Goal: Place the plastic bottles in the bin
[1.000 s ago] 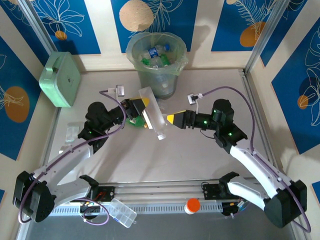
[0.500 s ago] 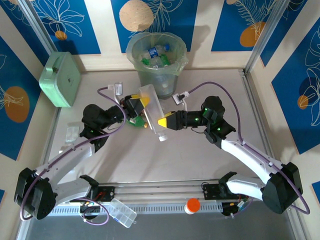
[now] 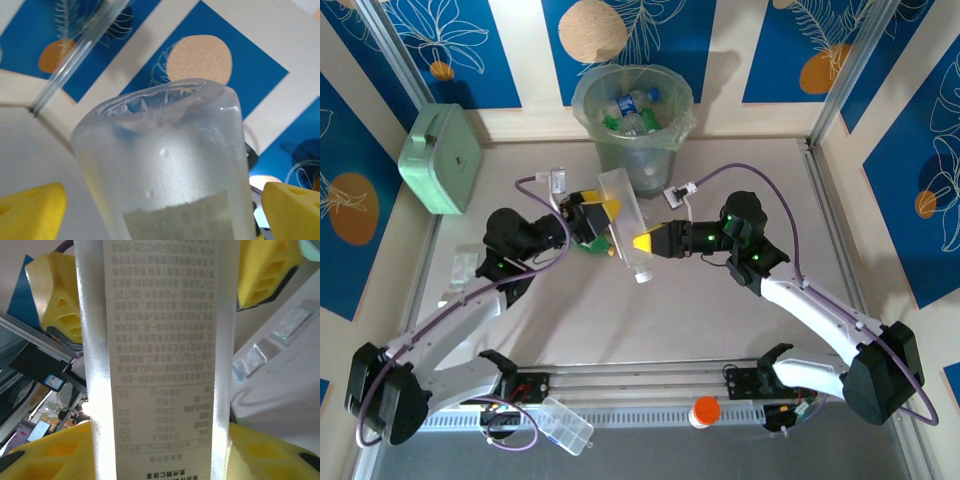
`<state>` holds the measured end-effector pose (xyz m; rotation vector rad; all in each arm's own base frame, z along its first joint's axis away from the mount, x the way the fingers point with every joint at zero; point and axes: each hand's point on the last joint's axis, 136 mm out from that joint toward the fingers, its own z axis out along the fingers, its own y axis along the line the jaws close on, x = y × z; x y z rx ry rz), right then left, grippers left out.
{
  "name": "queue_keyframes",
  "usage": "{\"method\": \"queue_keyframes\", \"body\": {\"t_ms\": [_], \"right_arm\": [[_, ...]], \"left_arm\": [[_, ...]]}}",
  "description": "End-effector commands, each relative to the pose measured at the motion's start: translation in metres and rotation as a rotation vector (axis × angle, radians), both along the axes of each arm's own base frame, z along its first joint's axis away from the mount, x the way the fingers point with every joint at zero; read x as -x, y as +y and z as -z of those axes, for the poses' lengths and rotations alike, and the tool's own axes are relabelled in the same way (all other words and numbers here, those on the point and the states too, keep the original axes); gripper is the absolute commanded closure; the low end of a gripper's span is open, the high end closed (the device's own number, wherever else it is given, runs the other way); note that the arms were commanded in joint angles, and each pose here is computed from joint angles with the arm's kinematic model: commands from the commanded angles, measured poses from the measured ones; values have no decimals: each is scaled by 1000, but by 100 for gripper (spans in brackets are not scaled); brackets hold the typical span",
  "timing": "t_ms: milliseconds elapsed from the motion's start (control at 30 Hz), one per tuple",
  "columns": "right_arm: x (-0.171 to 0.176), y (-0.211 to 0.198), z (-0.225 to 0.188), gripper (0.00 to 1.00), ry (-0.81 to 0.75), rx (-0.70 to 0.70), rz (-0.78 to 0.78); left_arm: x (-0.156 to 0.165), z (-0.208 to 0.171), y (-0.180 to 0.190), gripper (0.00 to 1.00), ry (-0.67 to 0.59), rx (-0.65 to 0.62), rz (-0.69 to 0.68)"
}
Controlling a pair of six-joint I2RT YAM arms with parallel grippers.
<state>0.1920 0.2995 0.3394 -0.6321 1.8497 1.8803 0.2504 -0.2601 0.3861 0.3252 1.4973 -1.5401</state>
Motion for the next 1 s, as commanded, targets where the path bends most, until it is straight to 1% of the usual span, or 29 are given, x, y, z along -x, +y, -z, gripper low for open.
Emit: {"method": "queue_keyframes", "body": {"t_ms": [0,100,133,233,333,433,567,633,733,800,833,967], "right_arm": [[-12,-9,-16,53,-65,19,97],[-38,-20,-15,54,-76,77,232],[-50,-24,-15,56,-81,102,280],[-84,-34,-25,57,-134,177,430],[-130,-56,-42,59,-167,237,611],[-170,-76,-64,59,-221,246,749],[-221,-82,-83,59,-285,254,828],[-246,-84,-89,59,-297,263,856],[-283,-83,-92,59,-300,271,872],[-304,-78,-92,58,-337,302,876],[-317,-77,-89,58,-350,326,882],[-358,-74,-71,58,-322,400,876]], "left_arm": [[-3,1,25,1,-56,-156,-189],[-16,16,60,1,-27,-377,-410],[-18,20,71,0,-29,-448,-464],[-22,33,92,3,-10,-625,-553],[-21,43,98,6,-34,-723,-559],[-19,54,101,7,-58,-773,-560],[-23,76,106,7,-90,-849,-575],[-25,86,107,7,-91,-863,-581],[-26,94,107,7,-79,-851,-588],[-27,98,103,8,-73,-847,-569],[-27,98,102,9,-72,-847,-565],[-28,101,104,10,-69,-851,-574]]}}
